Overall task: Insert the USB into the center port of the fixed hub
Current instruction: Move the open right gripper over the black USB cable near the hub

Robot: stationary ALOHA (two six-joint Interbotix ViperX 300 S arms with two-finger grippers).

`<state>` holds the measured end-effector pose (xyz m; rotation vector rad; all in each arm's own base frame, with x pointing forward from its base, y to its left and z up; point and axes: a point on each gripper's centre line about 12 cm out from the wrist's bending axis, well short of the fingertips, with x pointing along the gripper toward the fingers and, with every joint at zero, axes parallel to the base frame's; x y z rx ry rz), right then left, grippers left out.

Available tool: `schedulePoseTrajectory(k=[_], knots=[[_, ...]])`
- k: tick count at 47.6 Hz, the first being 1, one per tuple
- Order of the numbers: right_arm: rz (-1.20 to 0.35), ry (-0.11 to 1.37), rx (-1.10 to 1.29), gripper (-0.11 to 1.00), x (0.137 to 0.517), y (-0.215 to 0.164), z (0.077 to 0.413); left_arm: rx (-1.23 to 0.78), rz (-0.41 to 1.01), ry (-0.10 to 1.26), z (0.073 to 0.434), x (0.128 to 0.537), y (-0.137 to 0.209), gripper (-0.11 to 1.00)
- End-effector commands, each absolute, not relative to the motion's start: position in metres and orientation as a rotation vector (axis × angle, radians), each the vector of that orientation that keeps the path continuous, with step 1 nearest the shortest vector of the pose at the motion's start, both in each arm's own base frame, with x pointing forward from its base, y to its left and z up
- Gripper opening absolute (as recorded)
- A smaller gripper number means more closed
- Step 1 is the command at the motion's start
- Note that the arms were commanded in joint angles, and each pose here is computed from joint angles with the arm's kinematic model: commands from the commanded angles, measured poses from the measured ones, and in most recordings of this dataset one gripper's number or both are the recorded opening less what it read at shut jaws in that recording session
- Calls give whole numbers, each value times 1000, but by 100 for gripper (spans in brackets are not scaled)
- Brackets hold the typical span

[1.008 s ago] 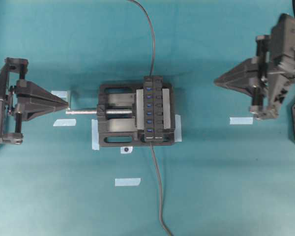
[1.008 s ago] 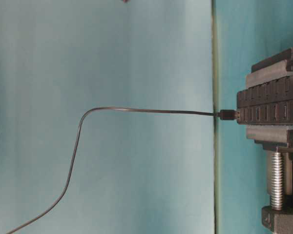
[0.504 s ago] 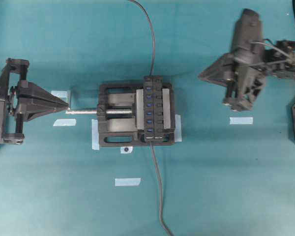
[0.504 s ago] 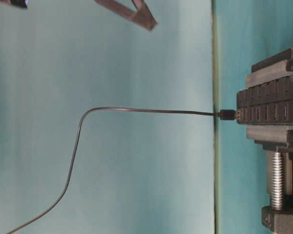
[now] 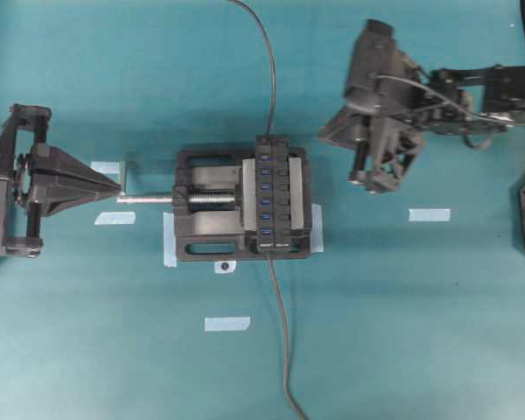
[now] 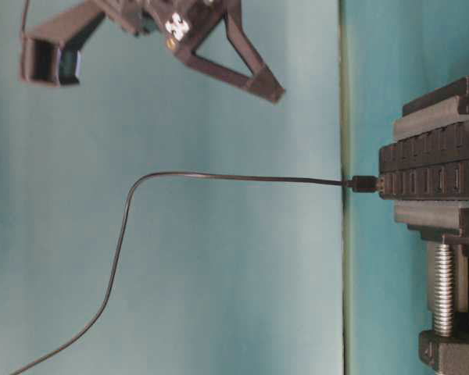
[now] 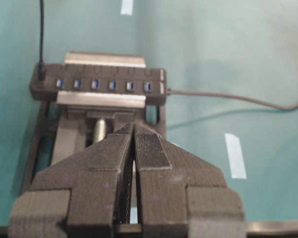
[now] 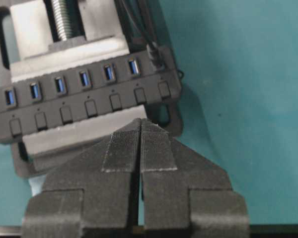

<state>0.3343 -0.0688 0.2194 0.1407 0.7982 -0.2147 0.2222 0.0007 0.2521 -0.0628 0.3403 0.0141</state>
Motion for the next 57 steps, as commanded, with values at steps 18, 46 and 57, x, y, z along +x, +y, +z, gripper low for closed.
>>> schedulePoseTrajectory(k=[18, 46, 57], knots=[[-202, 836, 103, -2, 358, -76, 209, -65, 15, 322, 259, 225, 1, 1], [-176, 891, 14, -2, 379, -86, 188, -63, 15, 326, 257, 224, 1, 1], [-177, 878, 10, -2, 381, -88, 188, -65, 15, 326, 256, 223, 1, 1]])
